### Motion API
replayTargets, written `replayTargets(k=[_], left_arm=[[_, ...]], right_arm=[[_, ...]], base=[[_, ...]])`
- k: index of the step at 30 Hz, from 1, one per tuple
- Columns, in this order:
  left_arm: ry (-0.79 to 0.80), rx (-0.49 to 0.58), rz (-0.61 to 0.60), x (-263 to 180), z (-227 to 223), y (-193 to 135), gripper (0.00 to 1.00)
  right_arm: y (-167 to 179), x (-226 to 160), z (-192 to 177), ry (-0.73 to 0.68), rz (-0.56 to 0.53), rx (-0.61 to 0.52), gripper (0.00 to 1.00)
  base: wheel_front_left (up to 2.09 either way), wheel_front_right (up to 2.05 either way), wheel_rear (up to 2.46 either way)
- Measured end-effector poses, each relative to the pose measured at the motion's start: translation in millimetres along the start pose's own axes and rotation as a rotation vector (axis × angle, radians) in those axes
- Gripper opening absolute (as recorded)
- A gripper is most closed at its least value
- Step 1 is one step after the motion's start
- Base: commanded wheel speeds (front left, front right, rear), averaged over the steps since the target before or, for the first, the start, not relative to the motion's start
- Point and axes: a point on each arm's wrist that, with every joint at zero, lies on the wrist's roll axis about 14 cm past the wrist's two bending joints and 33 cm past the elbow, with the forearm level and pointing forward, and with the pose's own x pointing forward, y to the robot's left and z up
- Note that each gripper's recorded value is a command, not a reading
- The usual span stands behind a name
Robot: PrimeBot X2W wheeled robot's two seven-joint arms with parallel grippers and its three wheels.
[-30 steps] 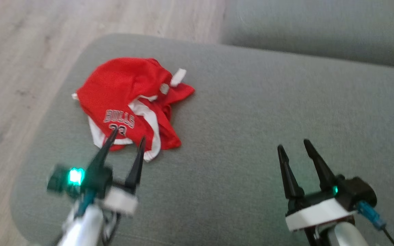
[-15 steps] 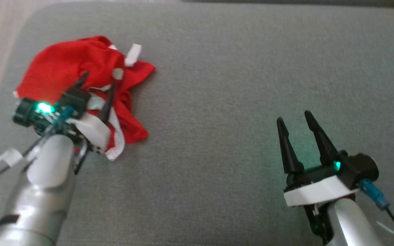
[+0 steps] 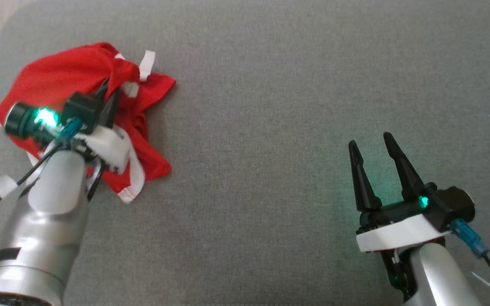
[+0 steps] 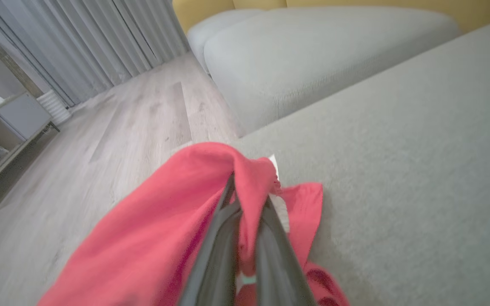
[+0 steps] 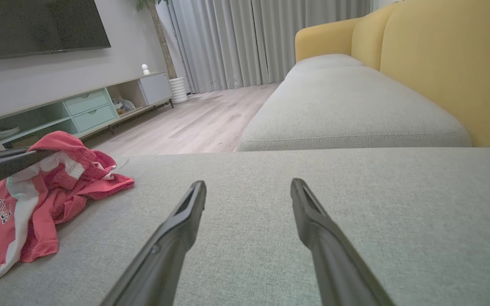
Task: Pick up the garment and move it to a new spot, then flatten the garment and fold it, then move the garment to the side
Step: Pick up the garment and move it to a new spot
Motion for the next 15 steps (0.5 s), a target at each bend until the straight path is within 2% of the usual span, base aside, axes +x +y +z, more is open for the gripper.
replayTargets(k=[6,11,15], left_arm=[[-0.305,-0.016,0.006,-13.1,96.2,-18.9,0.00],[-0.414,-0.060,-0.065,-38.7,124.0,-61.1,0.00],[-0.475,-0.080,-0.167,-46.2,145.4,-106.5,0.00]], right_arm=[[0.2,-7.0,16.6,-0.041,-0.010,0.002,1.00],[4.3,-19.5,24.5,-0.058,-0.011,0.000,1.00],[1.3,-29.9,29.0,-0.070,-0.029,0.003,1.00]], base=[[0.00,0.00,0.00],[0.00,0.00,0.00],[0.00,0.00,0.00]])
